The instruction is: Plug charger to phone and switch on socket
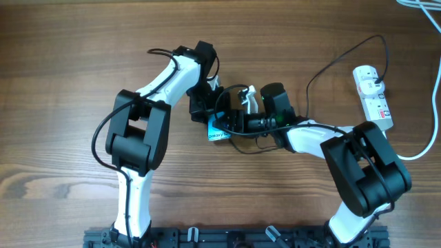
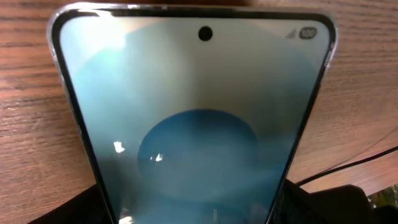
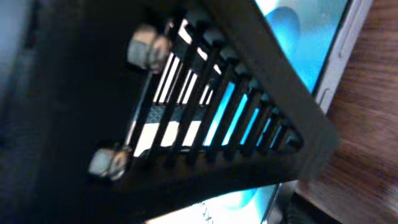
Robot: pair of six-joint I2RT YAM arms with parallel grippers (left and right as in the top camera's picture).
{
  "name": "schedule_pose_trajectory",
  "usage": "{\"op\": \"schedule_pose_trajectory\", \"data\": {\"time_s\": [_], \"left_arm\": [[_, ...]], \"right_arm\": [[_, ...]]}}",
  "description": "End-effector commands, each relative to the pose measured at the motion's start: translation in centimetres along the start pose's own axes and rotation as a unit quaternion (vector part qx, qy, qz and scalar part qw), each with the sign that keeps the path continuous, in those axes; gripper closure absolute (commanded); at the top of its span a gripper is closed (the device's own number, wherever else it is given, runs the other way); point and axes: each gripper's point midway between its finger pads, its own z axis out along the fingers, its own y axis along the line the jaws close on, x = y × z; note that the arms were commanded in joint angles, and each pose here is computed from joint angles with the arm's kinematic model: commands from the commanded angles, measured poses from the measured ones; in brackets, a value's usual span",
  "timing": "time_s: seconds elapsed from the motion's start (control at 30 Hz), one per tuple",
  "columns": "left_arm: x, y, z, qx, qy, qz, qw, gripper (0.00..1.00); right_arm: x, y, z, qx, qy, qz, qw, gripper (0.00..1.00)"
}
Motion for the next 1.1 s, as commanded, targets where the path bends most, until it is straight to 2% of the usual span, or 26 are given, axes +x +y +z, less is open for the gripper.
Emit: {"op": "schedule_pose_trajectory", "data": {"time_s": [0.0, 0.13, 0.27, 0.53, 0.7, 0.77, 0.9, 1.0, 1.07], "left_arm": [[1.0, -0.9, -0.9, 0.009, -0.001, 0.02, 1.0, 0.25], [1.2, -1.1, -1.0, 0.016, 0.003, 0.019, 1.0, 0.25], [1.3, -1.3, -1.0, 0.021, 0.005, 0.02, 1.0, 0.25], [2.1, -2.4, -0.3, 0.015, 0.012, 0.037, 0.999, 0.24], [2.2, -2.6, -0.2, 0.015, 0.013, 0.039, 0.999, 0.23], [2.2, -2.6, -0.2, 0.015, 0.013, 0.039, 0.999, 0.21], [2.2, -2.5, -0.2, 0.014, 0.013, 0.039, 0.999, 0.09], [2.0, -2.6, -1.1, 0.02, 0.002, 0.039, 0.999, 0.11], [1.5, -3.0, -3.7, 0.037, -0.033, 0.045, 0.998, 0.11]], "right_arm": [[0.0, 0.5, 0.2, -0.013, 0.006, 0.029, 0.999, 0.48], [-0.2, 0.7, 0.2, -0.017, 0.003, 0.076, 0.997, 0.64], [0.1, 0.7, 0.2, -0.018, 0.01, 0.079, 0.997, 0.73], [0.3, 0.2, 0.2, -0.006, 0.01, 0.089, 0.996, 0.8], [0.3, 0.2, 0.2, -0.006, 0.01, 0.089, 0.996, 0.96], [0.3, 0.2, 0.2, -0.007, 0.01, 0.089, 0.996, 0.96], [0.4, 0.3, 0.2, -0.01, 0.013, 0.083, 0.996, 0.96], [0.1, 2.1, 0.0, -0.053, 0.022, 0.054, 0.997, 0.96], [-0.5, 4.6, -0.7, -0.109, 0.026, 0.019, 0.993, 0.96]]}}
